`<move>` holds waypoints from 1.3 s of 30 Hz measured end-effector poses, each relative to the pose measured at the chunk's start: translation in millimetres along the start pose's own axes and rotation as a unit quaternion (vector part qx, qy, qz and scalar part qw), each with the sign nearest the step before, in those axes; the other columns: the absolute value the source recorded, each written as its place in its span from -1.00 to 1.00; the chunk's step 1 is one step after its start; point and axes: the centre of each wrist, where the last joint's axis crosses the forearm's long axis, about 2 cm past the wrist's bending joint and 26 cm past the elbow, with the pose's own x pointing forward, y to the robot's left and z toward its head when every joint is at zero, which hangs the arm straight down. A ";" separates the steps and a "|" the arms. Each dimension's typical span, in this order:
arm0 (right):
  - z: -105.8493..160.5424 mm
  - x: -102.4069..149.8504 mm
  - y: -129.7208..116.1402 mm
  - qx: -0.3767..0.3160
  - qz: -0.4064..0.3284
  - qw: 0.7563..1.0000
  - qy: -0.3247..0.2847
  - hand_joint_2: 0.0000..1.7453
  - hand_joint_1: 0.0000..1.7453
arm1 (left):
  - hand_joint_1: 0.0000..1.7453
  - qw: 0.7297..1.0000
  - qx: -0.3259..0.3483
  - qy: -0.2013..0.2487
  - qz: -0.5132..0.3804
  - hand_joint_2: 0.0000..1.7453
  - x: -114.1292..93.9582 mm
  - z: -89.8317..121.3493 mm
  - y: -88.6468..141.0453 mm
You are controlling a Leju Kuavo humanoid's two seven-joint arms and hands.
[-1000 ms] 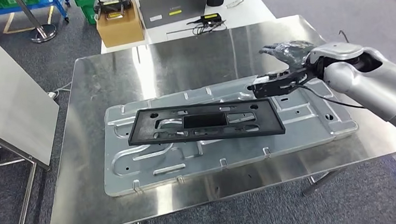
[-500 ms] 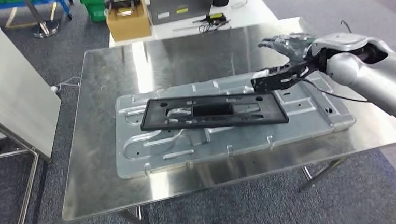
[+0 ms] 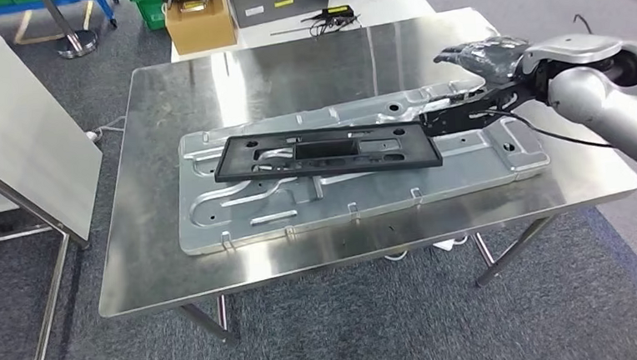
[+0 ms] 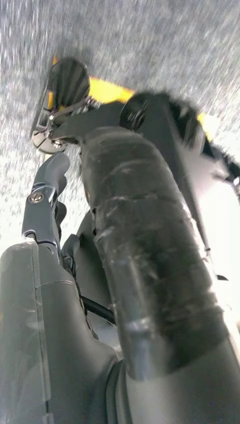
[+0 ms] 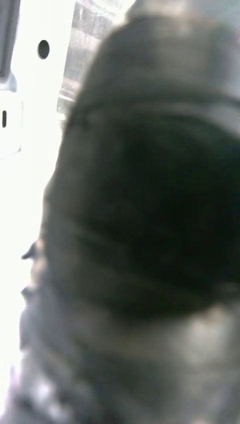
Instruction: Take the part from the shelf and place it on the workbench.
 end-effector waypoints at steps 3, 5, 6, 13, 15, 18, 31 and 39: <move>3.0 -0.1 -8.7 -0.007 0.004 1.000 0.001 -1.00 -1.00 | -1.00 1.000 -0.001 0.001 0.001 -1.00 -0.6 0.2 0.2; 4.4 -0.5 -12.2 -0.008 0.005 1.000 0.002 -1.00 -1.00 | -1.00 1.000 -0.002 0.000 0.001 -1.00 0.0 0.0 0.0; 5.1 -0.7 -13.9 -0.009 0.004 1.000 0.001 -1.00 -1.00 | -1.00 1.000 -0.003 -0.001 0.001 -1.00 0.3 -0.1 0.0; 15.1 -7.9 -28.2 -0.017 0.006 1.000 0.009 -1.00 -1.00 | -1.00 1.000 -0.001 -0.008 0.001 -1.00 3.8 -1.3 3.6; 17.9 -10.3 -31.4 -0.019 0.006 1.000 0.012 -1.00 -1.00 | -1.00 1.000 -0.001 -0.008 0.001 -1.00 3.5 -1.2 3.1; 21.1 -13.5 -33.8 -0.020 0.008 1.000 0.016 -1.00 -1.00 | -1.00 1.000 -0.002 -0.010 0.002 -1.00 4.2 -1.3 2.5; 22.2 -15.3 -31.3 -0.013 0.010 1.000 0.017 -1.00 -1.00 | -1.00 1.000 -0.001 -0.007 0.001 -1.00 1.4 -0.6 4.4; 27.3 -22.3 -30.2 -0.009 0.008 1.000 0.019 -1.00 -1.00 | -1.00 1.000 -0.001 -0.011 0.000 -1.00 5.4 -1.9 7.0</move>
